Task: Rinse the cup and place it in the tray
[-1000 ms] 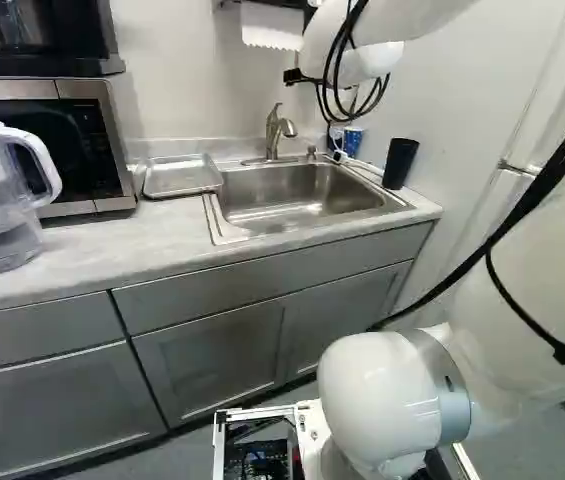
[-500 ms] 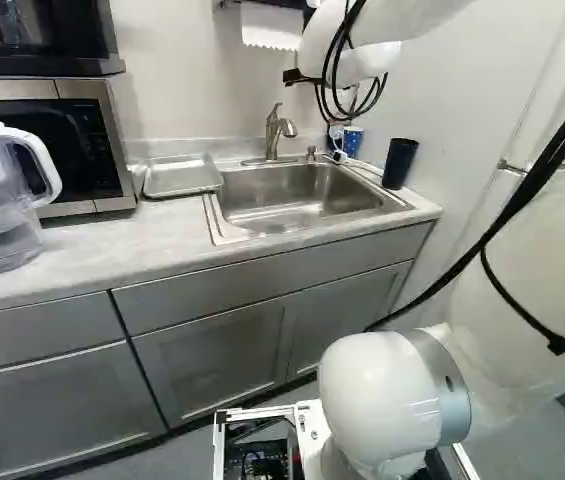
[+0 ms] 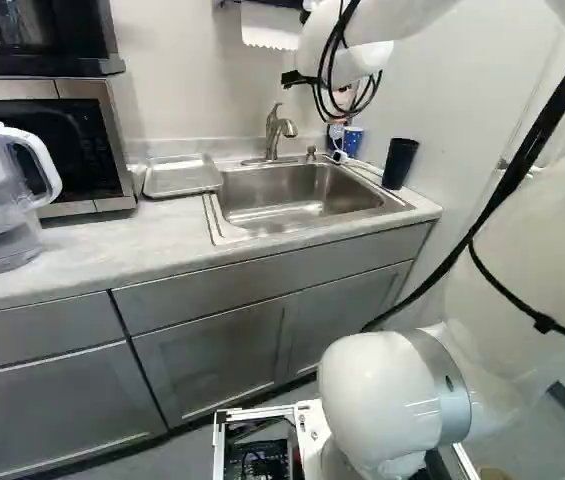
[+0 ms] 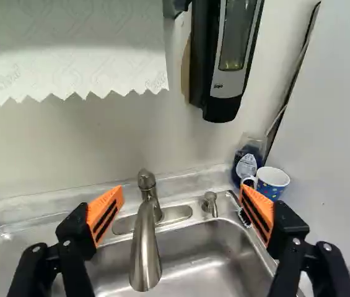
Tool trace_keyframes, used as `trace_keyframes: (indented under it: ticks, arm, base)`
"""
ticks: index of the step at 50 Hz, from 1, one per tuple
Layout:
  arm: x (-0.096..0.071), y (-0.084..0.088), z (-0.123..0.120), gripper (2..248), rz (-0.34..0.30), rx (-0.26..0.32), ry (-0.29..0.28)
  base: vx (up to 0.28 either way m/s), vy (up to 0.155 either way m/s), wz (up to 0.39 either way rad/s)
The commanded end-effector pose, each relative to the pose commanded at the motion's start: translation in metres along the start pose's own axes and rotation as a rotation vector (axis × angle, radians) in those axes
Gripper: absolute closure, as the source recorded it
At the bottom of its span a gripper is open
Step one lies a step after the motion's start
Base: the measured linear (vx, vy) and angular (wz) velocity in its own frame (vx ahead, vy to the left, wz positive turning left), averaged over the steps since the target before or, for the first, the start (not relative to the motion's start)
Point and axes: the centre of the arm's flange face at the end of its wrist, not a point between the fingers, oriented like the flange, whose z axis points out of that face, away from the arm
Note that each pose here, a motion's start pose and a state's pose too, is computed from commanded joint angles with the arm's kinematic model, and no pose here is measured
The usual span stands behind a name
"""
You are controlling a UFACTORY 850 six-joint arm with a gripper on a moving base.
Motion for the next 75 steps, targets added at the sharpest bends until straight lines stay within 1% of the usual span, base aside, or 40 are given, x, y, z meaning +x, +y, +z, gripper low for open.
trace_keyframes:
  ticks: [48,75]
  arm:
    - [-0.001,-0.004,0.034,3,-0.002,0.007,-0.117]
    - [-0.001,-0.006,0.057,3,-0.003,0.010,-0.171]
  base:
    - [0.000,0.000,0.000]
    - [0.000,0.000,0.000]
